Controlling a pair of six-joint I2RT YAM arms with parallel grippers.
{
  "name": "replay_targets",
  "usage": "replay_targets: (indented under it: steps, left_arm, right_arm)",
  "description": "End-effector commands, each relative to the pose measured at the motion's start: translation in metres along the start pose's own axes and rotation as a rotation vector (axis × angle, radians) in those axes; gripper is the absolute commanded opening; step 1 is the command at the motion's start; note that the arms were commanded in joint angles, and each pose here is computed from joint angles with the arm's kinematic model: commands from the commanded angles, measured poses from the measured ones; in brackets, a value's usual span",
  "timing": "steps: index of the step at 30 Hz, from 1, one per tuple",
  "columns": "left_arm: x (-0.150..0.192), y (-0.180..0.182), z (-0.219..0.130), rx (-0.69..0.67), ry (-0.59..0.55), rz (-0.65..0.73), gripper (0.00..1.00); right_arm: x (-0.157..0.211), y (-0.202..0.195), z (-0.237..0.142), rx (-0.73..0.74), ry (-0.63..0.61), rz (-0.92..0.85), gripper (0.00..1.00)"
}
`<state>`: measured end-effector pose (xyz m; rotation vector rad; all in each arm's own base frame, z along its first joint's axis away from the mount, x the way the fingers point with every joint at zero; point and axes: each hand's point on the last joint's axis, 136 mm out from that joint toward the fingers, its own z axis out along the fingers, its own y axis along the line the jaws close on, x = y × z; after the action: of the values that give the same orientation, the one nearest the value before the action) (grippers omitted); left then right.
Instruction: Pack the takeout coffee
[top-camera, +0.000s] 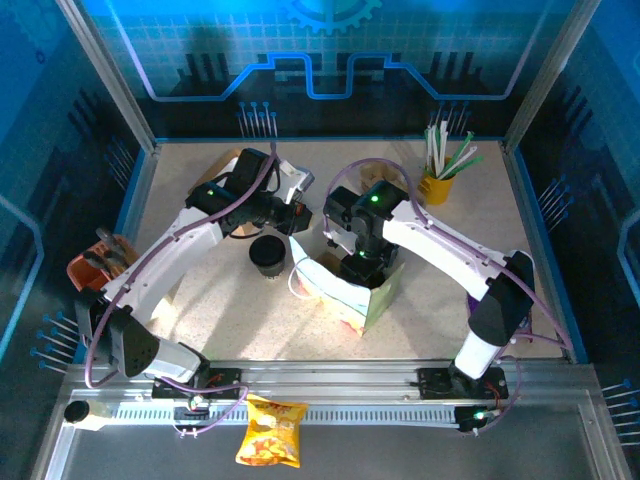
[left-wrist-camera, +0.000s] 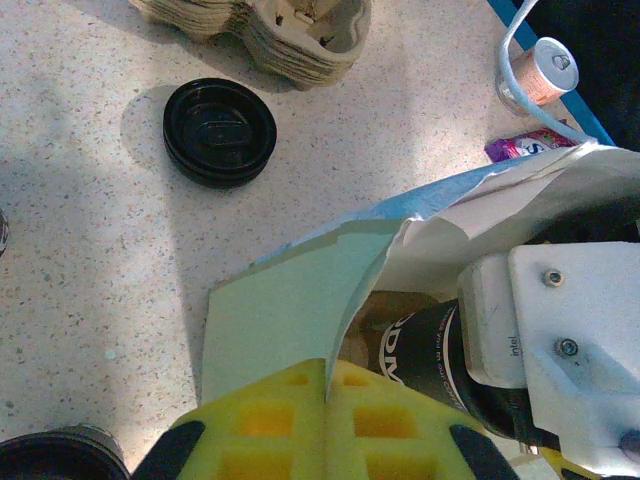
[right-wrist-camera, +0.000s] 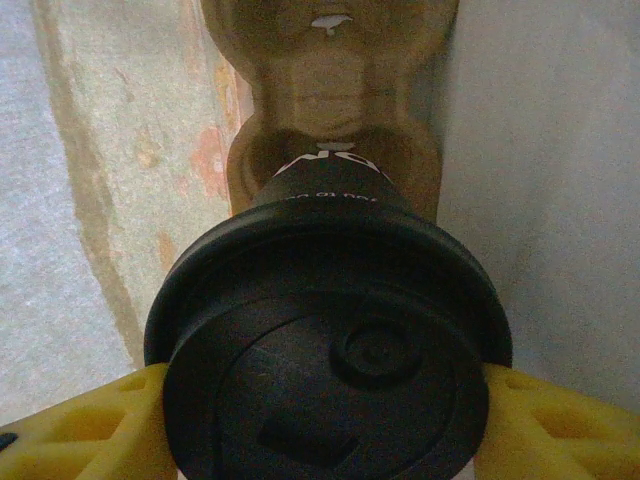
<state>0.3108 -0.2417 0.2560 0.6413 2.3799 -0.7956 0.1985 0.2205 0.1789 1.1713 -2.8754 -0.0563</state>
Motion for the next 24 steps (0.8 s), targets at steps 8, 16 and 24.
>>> replay_targets:
  steps: [8, 16, 24]
  left_arm:
    - [0.0082, -0.0024, 0.0, 0.001, 0.02, -0.002, 0.0]
    - [0.0083, -0.0025, 0.0008, 0.001, 0.021, -0.001, 0.0]
    - [0.0084, -0.0024, 0.0009, 0.001, 0.022, -0.002, 0.0]
  right_arm:
    - [0.0025, -0.004, 0.0035, 0.001, 0.017, 0.021, 0.35]
    - [0.0027, -0.0042, 0.0031, 0.002, 0.016, 0.021, 0.35]
    - [0.0025, -0.0041, 0.0038, 0.001, 0.015, 0.02, 0.35]
